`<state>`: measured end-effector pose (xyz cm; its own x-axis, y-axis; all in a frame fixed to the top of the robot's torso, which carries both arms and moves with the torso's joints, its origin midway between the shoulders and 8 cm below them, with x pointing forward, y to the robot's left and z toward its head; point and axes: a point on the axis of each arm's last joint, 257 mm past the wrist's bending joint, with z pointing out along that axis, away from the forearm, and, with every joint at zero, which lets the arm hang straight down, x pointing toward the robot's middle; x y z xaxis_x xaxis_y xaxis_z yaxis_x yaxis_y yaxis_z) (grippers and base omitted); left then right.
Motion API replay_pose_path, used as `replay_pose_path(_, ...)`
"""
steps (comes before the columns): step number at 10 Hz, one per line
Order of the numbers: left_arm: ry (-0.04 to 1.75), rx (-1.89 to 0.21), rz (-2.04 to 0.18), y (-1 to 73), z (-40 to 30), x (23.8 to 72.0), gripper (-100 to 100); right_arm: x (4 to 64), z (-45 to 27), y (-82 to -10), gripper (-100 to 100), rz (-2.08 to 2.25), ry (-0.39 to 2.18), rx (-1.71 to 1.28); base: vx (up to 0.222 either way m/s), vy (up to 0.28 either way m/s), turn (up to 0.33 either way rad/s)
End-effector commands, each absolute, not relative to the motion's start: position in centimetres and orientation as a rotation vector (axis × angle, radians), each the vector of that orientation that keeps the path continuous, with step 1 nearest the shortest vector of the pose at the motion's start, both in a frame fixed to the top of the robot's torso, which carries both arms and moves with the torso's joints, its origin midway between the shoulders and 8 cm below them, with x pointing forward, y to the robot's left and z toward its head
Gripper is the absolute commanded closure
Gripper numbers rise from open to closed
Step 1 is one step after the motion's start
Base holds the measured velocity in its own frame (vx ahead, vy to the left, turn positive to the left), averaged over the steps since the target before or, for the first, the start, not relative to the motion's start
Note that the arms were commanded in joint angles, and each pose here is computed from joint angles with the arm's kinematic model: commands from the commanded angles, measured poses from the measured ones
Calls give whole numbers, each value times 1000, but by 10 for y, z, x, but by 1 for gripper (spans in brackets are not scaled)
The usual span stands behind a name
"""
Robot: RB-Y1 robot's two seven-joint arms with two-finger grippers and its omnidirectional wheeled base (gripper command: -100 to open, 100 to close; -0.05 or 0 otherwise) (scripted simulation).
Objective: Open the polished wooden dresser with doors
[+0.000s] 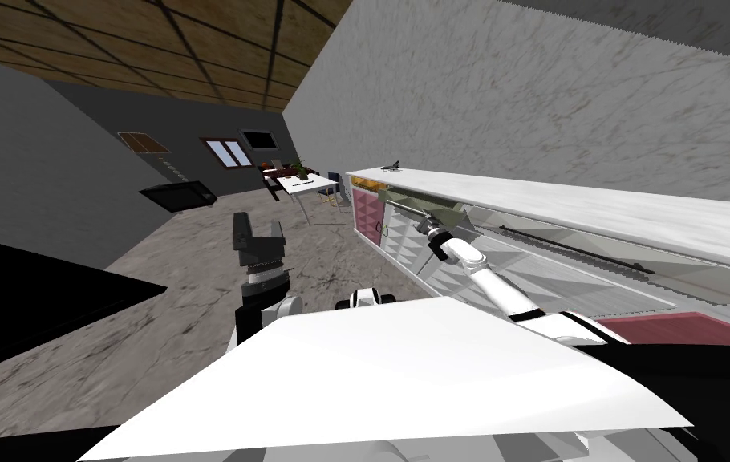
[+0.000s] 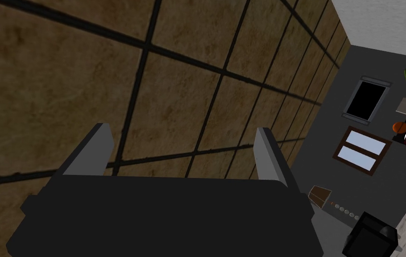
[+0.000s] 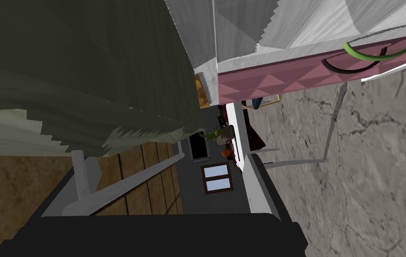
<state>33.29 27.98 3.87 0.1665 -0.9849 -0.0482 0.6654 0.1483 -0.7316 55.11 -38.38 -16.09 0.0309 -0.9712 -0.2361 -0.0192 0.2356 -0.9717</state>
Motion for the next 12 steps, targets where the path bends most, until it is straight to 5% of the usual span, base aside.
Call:
replay_pose_path(1, 610, -646, -1298, 280, 39, 333, 0, 572, -168, -381, -100, -993, 1322, -1059, -126, -22, 18)
replay_pose_path(12, 611, -646, -1298, 280, 39, 333, 0, 622, -170, -431, -100, -1127, 1411, -1075, -85, -8, 84)
